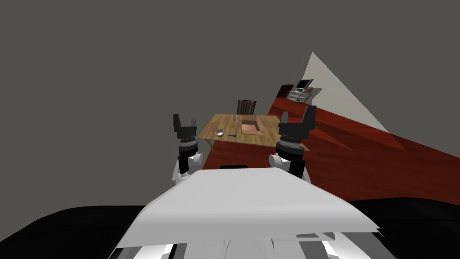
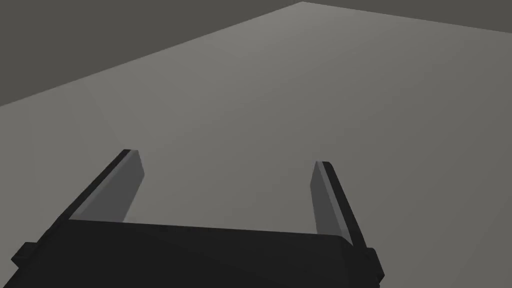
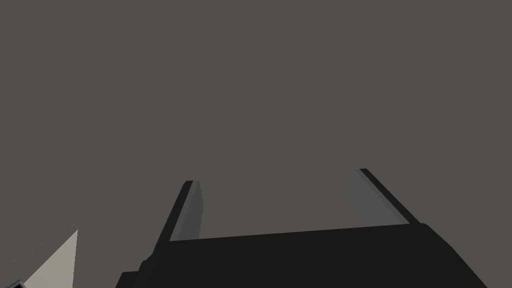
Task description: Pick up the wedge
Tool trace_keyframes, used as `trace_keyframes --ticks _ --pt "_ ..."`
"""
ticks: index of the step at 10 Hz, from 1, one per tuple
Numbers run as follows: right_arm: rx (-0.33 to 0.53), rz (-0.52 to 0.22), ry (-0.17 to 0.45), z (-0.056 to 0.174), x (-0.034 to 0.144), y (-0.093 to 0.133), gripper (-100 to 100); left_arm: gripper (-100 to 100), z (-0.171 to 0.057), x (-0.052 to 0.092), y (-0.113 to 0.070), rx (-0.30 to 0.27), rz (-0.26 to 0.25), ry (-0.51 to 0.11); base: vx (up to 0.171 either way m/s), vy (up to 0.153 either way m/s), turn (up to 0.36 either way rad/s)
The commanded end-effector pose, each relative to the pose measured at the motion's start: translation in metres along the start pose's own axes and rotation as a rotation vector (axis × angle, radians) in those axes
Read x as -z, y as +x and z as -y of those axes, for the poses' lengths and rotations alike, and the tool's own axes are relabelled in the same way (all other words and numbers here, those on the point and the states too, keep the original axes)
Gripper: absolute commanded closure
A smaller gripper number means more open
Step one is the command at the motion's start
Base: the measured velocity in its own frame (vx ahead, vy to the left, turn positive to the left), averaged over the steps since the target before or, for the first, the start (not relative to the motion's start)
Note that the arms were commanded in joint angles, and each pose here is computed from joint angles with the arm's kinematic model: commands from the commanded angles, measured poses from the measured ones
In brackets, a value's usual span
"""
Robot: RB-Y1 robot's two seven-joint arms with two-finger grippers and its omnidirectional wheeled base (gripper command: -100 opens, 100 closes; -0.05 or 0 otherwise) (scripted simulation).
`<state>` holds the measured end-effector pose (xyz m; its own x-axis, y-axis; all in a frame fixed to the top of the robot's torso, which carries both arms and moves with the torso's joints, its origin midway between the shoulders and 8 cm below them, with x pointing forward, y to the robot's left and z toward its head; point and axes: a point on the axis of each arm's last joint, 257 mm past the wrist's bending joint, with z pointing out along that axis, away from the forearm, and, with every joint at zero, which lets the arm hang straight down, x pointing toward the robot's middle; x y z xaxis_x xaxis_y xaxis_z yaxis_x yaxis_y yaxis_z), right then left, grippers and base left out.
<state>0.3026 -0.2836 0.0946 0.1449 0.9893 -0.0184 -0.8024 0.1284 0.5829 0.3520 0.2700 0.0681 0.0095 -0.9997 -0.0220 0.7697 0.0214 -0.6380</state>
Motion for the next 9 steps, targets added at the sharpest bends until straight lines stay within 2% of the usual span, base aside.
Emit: trace_keyframes --ticks 1,2,4,9 --pt "0.000 0.000 0.000 0.000 0.000 0.000 0 -100 -0.024 -0.006 0.000 -0.009 -0.021 -0.051 -0.035 0.001 -0.030" --pt "0.000 0.000 0.000 0.000 0.000 0.000 0 -100 -0.027 -0.005 0.000 -0.009 -0.020 -0.056 -0.021 0.002 -0.013" --pt "0.000 0.000 0.000 0.000 0.000 0.000 0 -100 -0.058 -0.015 -0.003 -0.022 -0.032 -0.121 -0.024 0.001 -0.036" --pt "0.000 0.000 0.000 0.000 0.000 0.000 0 -100 -0.106 -0.024 -0.010 -0.033 -0.028 -0.222 -0.019 0.002 -0.028"
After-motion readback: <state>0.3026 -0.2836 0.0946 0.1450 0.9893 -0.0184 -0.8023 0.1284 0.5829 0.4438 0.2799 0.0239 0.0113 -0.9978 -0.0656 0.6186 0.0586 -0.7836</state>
